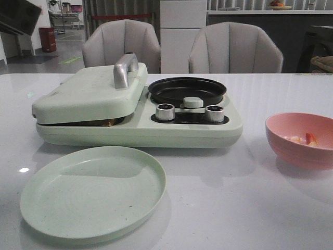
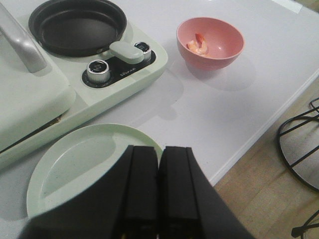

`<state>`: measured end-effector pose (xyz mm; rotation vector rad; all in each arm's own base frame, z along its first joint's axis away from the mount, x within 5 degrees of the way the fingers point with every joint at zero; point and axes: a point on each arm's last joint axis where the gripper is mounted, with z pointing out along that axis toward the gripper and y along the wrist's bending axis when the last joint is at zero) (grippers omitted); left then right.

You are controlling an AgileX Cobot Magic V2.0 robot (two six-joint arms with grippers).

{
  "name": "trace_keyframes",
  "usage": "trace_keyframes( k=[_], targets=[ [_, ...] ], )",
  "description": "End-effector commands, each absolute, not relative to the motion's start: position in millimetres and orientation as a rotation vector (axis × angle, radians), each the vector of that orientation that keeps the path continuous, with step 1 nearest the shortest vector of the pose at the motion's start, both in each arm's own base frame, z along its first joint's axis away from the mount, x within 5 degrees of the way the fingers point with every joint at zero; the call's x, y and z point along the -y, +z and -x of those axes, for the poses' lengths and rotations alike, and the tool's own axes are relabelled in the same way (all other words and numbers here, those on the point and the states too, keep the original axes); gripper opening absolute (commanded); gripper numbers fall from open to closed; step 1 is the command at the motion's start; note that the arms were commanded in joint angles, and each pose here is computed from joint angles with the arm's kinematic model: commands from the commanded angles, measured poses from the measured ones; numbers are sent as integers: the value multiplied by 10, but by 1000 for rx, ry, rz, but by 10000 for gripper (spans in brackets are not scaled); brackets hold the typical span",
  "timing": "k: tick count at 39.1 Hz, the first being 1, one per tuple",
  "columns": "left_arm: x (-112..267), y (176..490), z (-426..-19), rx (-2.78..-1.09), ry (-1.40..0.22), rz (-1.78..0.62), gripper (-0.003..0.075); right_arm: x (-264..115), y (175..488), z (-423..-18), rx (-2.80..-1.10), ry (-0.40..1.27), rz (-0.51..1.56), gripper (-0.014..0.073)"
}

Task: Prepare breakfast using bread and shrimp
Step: 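Close the sandwich maker lid over the bread with the left gripper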

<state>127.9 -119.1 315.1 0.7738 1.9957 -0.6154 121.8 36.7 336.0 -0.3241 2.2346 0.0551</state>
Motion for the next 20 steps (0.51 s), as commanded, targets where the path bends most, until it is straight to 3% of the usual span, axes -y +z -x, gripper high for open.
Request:
trace_keyframes(
  k=[1,12,20],
  targets=[
    [1220,3278,-1329,-1925,-629,-721,98,-391,3397,-1476,-2246,-36,264,454],
    [1277,3193,-1405,-1971,-620,-731,98,-252,3355,-2088,-2377,-83,10,452],
    [1307,3171,-1442,-1988,-621,-732,98,-28,3231,-2443,-2502,95,-100,391]
  ],
)
